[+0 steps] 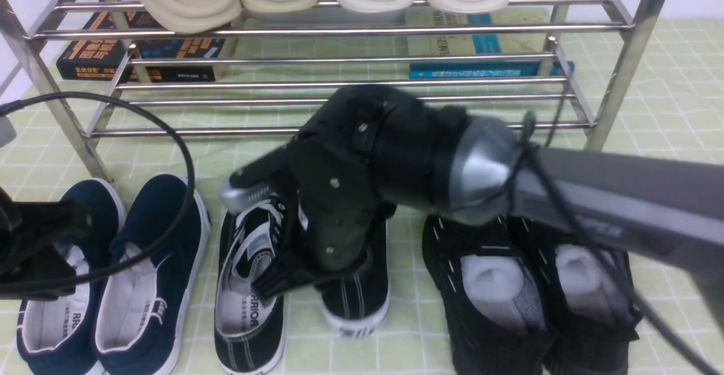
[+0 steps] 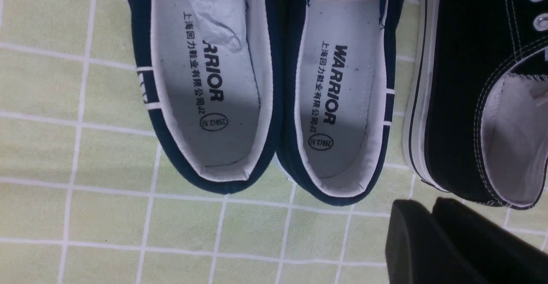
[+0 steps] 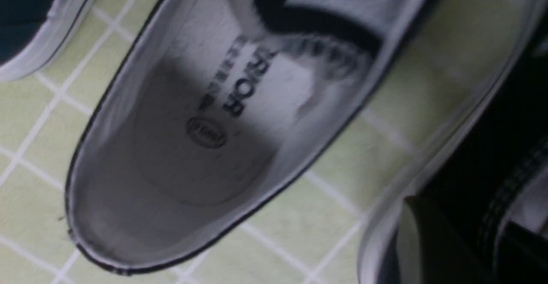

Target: Take the shoes off the shelf with your hand from the green coffee tablecloth.

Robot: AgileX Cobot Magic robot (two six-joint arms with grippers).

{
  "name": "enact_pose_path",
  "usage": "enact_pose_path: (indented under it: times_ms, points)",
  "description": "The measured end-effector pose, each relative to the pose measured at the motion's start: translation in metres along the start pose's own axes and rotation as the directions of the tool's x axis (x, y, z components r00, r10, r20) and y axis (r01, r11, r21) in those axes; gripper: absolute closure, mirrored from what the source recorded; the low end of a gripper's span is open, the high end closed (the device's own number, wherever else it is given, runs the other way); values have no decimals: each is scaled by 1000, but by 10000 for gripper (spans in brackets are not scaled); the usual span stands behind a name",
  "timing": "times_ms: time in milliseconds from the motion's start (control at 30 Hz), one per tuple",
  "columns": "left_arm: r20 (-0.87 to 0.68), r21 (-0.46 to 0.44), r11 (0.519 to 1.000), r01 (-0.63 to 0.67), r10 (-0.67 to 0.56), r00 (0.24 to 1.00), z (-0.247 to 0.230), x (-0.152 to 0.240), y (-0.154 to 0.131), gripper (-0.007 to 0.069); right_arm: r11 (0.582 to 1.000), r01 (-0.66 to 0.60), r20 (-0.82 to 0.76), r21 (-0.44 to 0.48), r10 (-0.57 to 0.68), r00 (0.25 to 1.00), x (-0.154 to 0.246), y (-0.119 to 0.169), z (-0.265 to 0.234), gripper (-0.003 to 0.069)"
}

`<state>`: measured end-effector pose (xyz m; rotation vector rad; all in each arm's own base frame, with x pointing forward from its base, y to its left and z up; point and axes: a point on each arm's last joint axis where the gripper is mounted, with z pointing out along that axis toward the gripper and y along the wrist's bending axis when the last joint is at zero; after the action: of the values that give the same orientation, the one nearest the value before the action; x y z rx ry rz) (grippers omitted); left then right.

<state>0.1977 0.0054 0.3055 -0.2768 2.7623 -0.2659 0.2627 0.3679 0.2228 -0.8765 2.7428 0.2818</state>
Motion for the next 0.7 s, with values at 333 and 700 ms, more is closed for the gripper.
enact_pose_path:
  times_ms: [333,700]
  points:
    - [-1,-6,1000,-3,3,1000,0,0,1,536,995,54,4,-89,-54,999,-16,14,-57,169]
    - [-10,-6,1000,-3,3,1000,0,1,1,526,971,227,342,-76,-189,921,35,-7,-236,476]
